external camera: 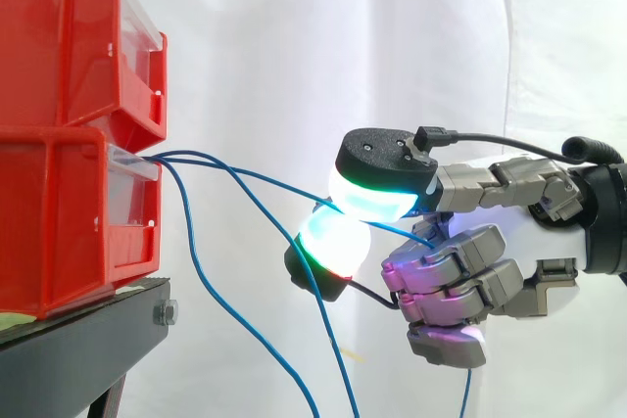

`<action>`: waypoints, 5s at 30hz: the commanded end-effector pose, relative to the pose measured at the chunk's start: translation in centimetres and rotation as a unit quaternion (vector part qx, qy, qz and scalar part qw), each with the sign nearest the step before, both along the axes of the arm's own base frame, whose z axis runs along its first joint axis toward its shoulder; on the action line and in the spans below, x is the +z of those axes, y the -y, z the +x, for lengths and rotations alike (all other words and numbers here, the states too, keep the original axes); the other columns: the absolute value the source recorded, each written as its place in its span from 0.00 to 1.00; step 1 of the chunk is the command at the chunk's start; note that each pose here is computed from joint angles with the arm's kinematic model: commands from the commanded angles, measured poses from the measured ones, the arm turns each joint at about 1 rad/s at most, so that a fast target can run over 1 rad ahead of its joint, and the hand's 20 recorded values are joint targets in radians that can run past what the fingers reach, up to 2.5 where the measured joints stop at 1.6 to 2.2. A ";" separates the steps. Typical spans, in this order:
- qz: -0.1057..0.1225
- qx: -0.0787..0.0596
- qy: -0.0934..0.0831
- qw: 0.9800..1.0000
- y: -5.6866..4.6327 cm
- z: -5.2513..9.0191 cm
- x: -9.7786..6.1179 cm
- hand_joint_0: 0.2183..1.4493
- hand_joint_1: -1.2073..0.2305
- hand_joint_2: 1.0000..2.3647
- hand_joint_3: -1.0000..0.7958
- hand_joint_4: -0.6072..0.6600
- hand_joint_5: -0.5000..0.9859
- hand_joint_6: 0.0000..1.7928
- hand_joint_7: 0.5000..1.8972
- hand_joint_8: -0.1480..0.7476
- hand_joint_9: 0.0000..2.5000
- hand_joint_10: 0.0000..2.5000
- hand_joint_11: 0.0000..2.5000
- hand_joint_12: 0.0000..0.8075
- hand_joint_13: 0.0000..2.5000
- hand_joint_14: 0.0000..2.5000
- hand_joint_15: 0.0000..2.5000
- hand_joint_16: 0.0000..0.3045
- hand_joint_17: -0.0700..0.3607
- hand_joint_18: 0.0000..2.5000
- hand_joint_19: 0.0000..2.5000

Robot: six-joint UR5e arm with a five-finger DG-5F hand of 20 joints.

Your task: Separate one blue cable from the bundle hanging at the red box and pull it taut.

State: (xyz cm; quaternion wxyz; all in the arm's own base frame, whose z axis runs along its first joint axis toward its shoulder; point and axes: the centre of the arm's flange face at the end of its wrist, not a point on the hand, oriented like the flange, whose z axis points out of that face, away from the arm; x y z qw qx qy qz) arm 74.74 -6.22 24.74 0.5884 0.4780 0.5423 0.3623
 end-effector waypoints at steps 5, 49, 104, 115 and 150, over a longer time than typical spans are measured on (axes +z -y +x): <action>0.000 0.000 0.001 1.000 0.0 0.0 0.1 0.38 0.36 0.01 0.51 0.43 0.22 0.54 0.45 0.56 0.34 0.74 0.41 0.50 0.34 0.73 0.42 0.17 0.43 0.46 0.57; 0.000 0.000 0.001 1.000 0.0 0.0 0.1 0.38 0.36 0.01 0.52 0.43 0.22 0.54 0.46 0.56 0.33 0.79 0.41 0.50 0.34 0.72 0.42 0.16 0.42 0.46 0.56; 0.000 0.000 0.000 1.000 0.0 0.0 0.0 0.38 0.36 0.01 0.52 0.43 0.22 0.54 0.47 0.56 0.32 0.80 0.41 0.50 0.35 0.72 0.42 0.17 0.43 0.46 0.56; 0.000 0.000 0.000 1.000 0.0 0.0 0.0 0.38 0.36 0.01 0.52 0.43 0.22 0.54 0.47 0.56 0.32 0.80 0.40 0.50 0.35 0.72 0.42 0.17 0.43 0.46 0.56; 0.000 0.000 0.001 1.000 0.0 0.0 0.1 0.39 0.35 0.01 0.54 0.41 0.23 0.54 0.49 0.55 0.33 0.81 0.40 0.49 0.35 0.71 0.42 0.16 0.42 0.46 0.55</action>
